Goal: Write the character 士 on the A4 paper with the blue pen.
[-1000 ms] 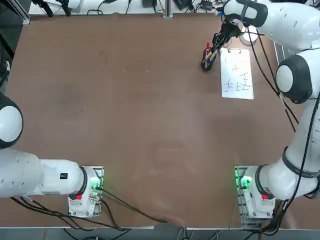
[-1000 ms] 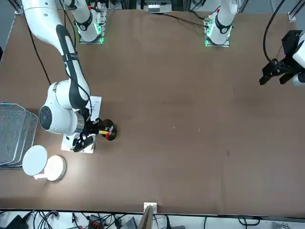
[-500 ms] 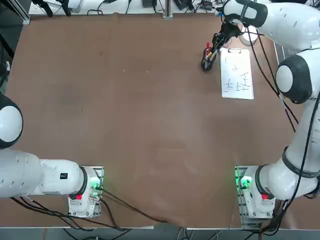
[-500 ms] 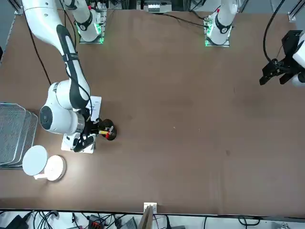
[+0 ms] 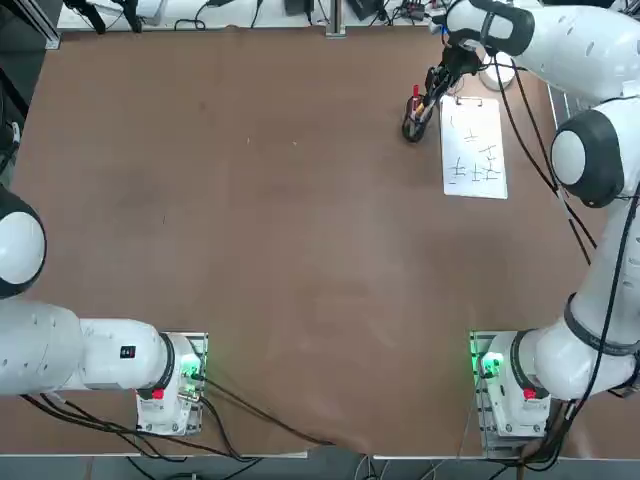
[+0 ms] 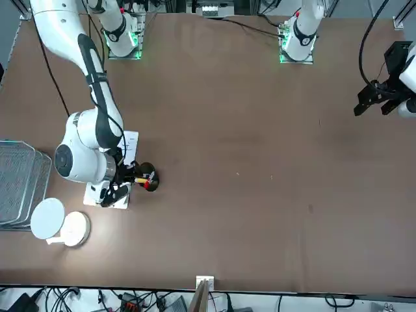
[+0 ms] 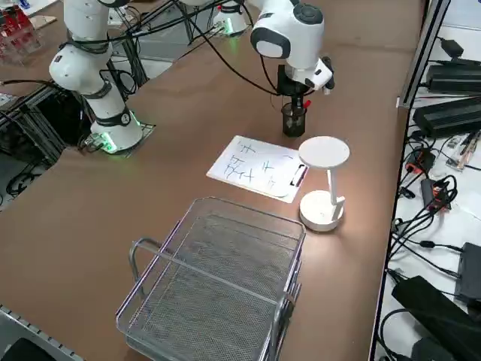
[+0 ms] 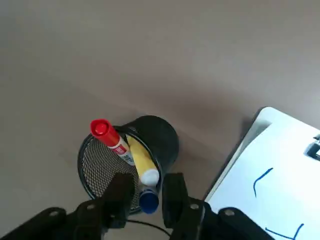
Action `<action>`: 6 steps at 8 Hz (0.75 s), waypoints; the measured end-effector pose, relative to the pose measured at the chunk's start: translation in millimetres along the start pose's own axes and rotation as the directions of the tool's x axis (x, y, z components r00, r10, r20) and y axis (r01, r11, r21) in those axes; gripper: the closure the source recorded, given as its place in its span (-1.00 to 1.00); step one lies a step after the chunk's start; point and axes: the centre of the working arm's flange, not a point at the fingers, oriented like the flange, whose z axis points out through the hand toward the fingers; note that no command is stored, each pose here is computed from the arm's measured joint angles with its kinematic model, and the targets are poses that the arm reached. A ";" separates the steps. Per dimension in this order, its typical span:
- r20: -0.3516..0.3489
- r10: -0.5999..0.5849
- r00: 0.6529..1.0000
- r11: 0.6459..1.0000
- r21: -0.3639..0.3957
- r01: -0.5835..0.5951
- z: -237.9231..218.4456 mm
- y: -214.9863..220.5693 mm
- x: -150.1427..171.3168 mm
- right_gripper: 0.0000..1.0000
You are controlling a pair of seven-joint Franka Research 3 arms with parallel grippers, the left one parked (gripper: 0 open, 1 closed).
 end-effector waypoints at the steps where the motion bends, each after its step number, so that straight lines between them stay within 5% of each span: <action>1: 0.000 0.000 1.000 1.000 0.000 0.000 0.2 0.0 0.0 0.25; 6: 0.001 0.001 1.000 1.000 0.000 -0.001 0.3 0.0 -0.1 0.30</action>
